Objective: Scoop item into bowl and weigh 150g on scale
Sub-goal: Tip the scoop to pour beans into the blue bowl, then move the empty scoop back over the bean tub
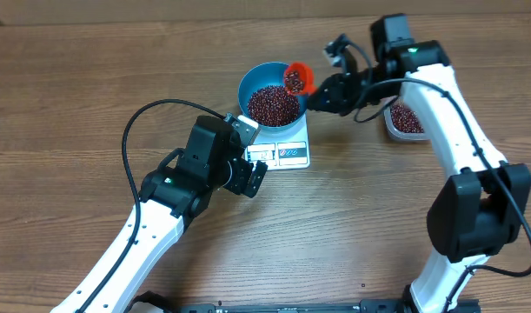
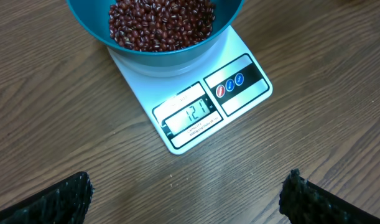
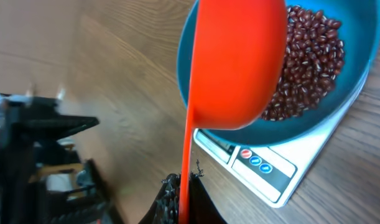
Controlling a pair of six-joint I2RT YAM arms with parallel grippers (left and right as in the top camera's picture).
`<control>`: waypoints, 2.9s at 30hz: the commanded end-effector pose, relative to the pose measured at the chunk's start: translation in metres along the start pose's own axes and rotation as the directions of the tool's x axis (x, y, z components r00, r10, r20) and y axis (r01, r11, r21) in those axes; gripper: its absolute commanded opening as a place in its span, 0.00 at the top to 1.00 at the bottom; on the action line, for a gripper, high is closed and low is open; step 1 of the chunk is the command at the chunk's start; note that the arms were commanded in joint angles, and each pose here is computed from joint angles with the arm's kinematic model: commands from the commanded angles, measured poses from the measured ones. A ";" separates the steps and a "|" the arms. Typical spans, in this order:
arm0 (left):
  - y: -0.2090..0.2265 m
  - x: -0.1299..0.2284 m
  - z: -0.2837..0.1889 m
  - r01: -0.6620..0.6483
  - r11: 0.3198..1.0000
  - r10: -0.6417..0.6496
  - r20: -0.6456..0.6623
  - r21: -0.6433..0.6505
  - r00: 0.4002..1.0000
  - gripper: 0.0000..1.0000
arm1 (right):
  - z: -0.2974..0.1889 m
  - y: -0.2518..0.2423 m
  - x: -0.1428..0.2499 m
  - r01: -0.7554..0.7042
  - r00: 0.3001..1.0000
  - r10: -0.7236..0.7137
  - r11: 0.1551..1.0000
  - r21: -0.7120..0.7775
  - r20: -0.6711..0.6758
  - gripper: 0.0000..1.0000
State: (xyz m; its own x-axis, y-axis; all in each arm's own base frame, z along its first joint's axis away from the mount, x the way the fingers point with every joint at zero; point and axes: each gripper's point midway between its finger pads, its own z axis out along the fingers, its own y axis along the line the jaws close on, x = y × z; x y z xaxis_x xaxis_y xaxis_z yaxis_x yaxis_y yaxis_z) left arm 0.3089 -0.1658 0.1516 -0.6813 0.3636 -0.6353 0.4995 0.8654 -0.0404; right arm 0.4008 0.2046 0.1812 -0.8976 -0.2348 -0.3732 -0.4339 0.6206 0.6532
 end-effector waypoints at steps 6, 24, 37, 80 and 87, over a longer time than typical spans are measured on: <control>0.003 0.002 0.002 0.000 1.000 0.000 -0.006 -0.009 1.000 0.00 | 0.020 0.005 -0.014 0.062 0.998 -0.066 0.968 0.242 0.007 0.96; 0.003 0.002 0.002 0.000 1.000 0.000 -0.006 -0.009 1.000 0.00 | 0.037 -0.003 -0.018 0.227 0.968 -0.238 0.721 0.655 -0.074 0.96; 0.003 0.002 0.002 0.000 1.000 0.000 -0.006 -0.009 1.000 0.00 | 0.037 -0.001 -0.022 0.246 0.960 -0.269 0.677 0.694 -0.078 0.96; 0.003 0.002 0.002 0.000 1.000 0.000 -0.006 -0.009 1.000 0.01 | -0.027 0.031 -0.052 0.341 0.885 -0.466 0.612 0.714 -0.023 0.96; 0.003 0.002 0.002 0.000 1.000 0.000 -0.006 -0.009 1.000 0.00 | -0.136 -0.014 -0.025 0.136 0.952 -0.293 0.668 0.732 0.091 0.96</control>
State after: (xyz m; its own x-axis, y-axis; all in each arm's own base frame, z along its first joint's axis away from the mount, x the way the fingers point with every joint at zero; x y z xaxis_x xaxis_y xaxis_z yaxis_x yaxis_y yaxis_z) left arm 0.3089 -0.1658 0.1516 -0.6813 0.3636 -0.6353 0.4995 0.8654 -0.0404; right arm 0.4233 0.1414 0.2366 -0.7072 -0.4374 -0.5555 -0.4323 0.8892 -0.1498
